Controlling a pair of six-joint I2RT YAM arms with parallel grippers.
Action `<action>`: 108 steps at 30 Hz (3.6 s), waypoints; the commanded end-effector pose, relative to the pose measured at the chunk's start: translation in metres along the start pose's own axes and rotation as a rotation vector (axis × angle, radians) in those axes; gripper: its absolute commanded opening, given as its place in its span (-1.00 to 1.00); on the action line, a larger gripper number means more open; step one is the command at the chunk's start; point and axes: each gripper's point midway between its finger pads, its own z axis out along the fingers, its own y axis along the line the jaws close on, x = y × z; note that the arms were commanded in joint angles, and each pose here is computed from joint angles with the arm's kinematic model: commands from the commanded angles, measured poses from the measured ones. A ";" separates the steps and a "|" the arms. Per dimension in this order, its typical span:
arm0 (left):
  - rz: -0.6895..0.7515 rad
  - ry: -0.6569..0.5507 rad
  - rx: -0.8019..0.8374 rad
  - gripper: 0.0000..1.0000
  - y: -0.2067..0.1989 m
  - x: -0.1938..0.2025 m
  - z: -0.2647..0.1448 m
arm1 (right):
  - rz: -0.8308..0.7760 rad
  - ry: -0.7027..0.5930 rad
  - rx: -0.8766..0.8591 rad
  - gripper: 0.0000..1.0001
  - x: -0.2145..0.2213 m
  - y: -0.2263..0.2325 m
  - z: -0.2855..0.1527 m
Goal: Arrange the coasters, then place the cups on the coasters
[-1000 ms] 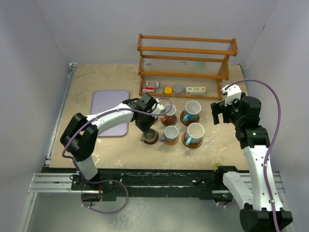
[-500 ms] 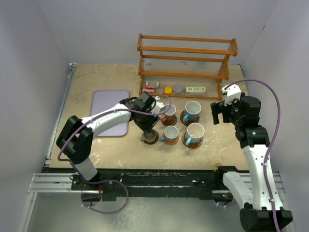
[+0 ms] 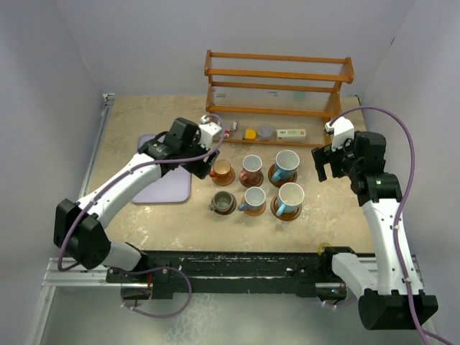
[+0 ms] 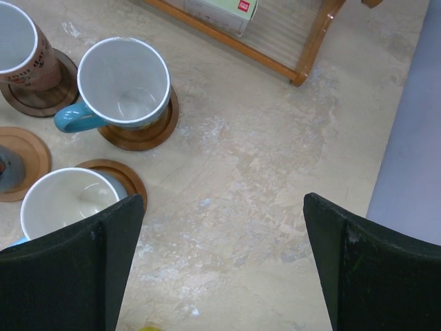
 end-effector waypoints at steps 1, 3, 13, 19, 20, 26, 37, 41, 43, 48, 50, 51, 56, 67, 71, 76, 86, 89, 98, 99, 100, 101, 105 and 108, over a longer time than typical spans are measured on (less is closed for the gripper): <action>-0.010 -0.134 -0.117 0.42 0.034 -0.027 -0.038 | -0.028 -0.031 -0.018 1.00 -0.023 -0.004 -0.007; -0.013 -0.178 -0.188 0.52 0.048 -0.032 -0.053 | -0.028 -0.029 -0.019 1.00 -0.029 -0.006 -0.007; -0.173 -0.387 -0.568 0.87 0.139 -0.027 -0.136 | 0.082 -0.088 0.105 1.00 -0.057 -0.029 -0.019; -0.281 -0.557 -0.755 0.87 0.179 -0.014 -0.185 | 0.173 -0.144 0.173 1.00 -0.057 -0.035 -0.021; -0.290 -0.581 -0.779 0.87 0.183 -0.011 -0.190 | 0.186 -0.142 0.176 1.00 -0.054 -0.035 -0.018; -0.283 -0.660 -0.841 0.87 0.193 0.000 -0.195 | 0.227 -0.089 0.211 1.00 -0.037 -0.039 0.001; -0.275 -0.727 -0.781 0.87 0.178 0.012 -0.192 | 0.212 -0.159 0.300 1.00 -0.029 -0.047 -0.014; -0.262 -0.770 -0.769 0.87 0.173 0.007 -0.199 | 0.207 -0.167 0.321 1.00 -0.026 -0.047 -0.029; -0.253 -0.760 -0.778 0.89 0.173 0.009 -0.202 | 0.187 -0.164 0.329 1.00 -0.020 -0.047 -0.031; -0.208 -0.723 -0.747 0.91 0.164 0.019 -0.196 | 0.150 -0.210 0.328 1.00 -0.023 -0.046 -0.035; -0.202 -0.736 -0.751 0.91 0.162 0.020 -0.199 | 0.151 -0.218 0.322 1.00 -0.024 -0.045 -0.036; -0.201 -0.743 -0.756 0.91 0.161 0.020 -0.201 | 0.152 -0.220 0.318 1.00 -0.025 -0.044 -0.036; -0.206 -0.730 -0.773 0.91 0.165 0.024 -0.201 | 0.153 -0.224 0.302 1.00 -0.023 -0.040 -0.038; -0.228 -0.737 -0.783 0.93 0.171 0.031 -0.202 | 0.139 -0.240 0.308 1.00 -0.022 -0.040 -0.042; -0.229 -0.736 -0.764 0.93 0.170 0.031 -0.200 | 0.128 -0.245 0.287 1.00 -0.022 -0.036 -0.042; -0.222 -0.731 -0.742 0.93 0.168 0.031 -0.196 | 0.125 -0.248 0.295 1.00 -0.022 -0.037 -0.044; -0.224 -0.743 -0.747 0.93 0.168 0.029 -0.202 | 0.119 -0.254 0.289 1.00 -0.022 -0.035 -0.045; -0.256 -0.752 -0.779 0.93 0.172 0.029 -0.209 | 0.117 -0.257 0.285 1.00 -0.022 -0.035 -0.046; -0.268 -0.751 -0.776 0.93 0.172 0.029 -0.208 | 0.113 -0.263 0.274 1.00 -0.023 -0.032 -0.047; -0.267 -0.751 -0.775 0.93 0.172 0.029 -0.208 | 0.113 -0.262 0.271 1.00 -0.023 -0.032 -0.047; -0.267 -0.752 -0.774 0.93 0.172 0.029 -0.208 | 0.113 -0.263 0.270 1.00 -0.023 -0.032 -0.047; -0.268 -0.754 -0.775 0.93 0.172 0.029 -0.208 | 0.112 -0.263 0.271 1.00 -0.023 -0.032 -0.047; -0.267 -0.753 -0.773 0.93 0.172 0.029 -0.207 | 0.111 -0.262 0.270 1.00 -0.023 -0.032 -0.047; -0.265 -0.755 -0.770 0.93 0.172 0.028 -0.207 | 0.110 -0.263 0.272 1.00 -0.023 -0.032 -0.047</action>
